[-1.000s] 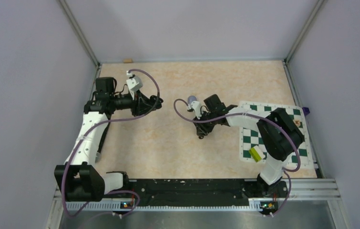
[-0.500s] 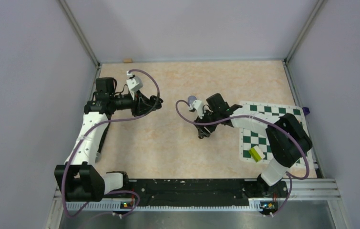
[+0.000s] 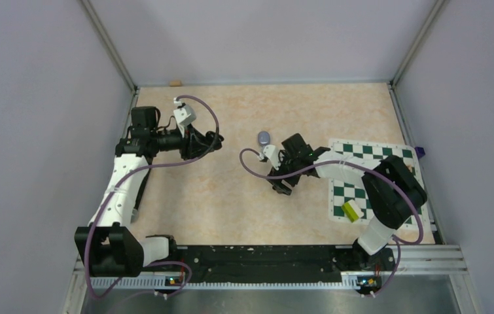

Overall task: Insert the wireless bluetooth earbuds into the charging case
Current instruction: Move the left earbud to the center of the board.

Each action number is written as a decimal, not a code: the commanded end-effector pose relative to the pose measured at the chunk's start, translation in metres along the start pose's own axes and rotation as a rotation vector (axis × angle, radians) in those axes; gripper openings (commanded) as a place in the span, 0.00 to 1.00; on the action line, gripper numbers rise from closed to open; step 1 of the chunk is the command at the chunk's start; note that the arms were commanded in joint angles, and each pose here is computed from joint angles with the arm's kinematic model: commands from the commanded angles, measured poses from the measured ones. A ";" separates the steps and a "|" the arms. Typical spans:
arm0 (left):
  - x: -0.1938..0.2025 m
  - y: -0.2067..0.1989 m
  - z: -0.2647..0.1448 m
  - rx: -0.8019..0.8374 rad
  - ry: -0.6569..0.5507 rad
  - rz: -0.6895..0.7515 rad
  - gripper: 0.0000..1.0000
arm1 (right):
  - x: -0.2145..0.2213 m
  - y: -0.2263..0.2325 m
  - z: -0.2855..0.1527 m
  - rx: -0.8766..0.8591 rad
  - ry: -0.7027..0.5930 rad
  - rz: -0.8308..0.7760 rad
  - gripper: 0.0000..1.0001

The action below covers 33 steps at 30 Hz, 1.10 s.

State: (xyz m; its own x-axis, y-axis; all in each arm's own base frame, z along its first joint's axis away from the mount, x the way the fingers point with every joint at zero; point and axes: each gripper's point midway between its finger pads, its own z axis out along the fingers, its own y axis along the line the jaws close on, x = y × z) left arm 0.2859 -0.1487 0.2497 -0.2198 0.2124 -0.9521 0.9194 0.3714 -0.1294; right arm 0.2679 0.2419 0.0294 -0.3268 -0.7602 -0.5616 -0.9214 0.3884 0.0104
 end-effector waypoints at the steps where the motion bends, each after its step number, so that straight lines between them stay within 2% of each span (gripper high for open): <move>1: -0.011 -0.003 -0.002 0.000 -0.031 0.063 0.00 | 0.004 -0.003 0.010 0.056 0.034 -0.054 0.76; 15: -0.010 -0.003 -0.002 0.002 -0.031 0.065 0.00 | 0.005 -0.035 0.009 0.271 0.078 -0.113 0.76; 24: -0.011 -0.004 -0.002 0.003 -0.033 0.067 0.00 | 0.002 -0.033 0.001 0.257 0.074 -0.141 0.77; 33: -0.011 -0.004 -0.003 0.004 -0.034 0.068 0.00 | 0.013 -0.025 0.001 0.193 0.129 -0.155 0.77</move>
State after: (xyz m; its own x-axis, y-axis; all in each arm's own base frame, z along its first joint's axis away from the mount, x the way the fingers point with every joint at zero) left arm 0.2862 -0.1487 0.2485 -0.2180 0.2126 -0.9525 0.9197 0.3713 -0.1277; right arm 0.3026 0.2385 0.0305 -0.2141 -0.8297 -0.5155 -0.8836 0.3895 -0.2600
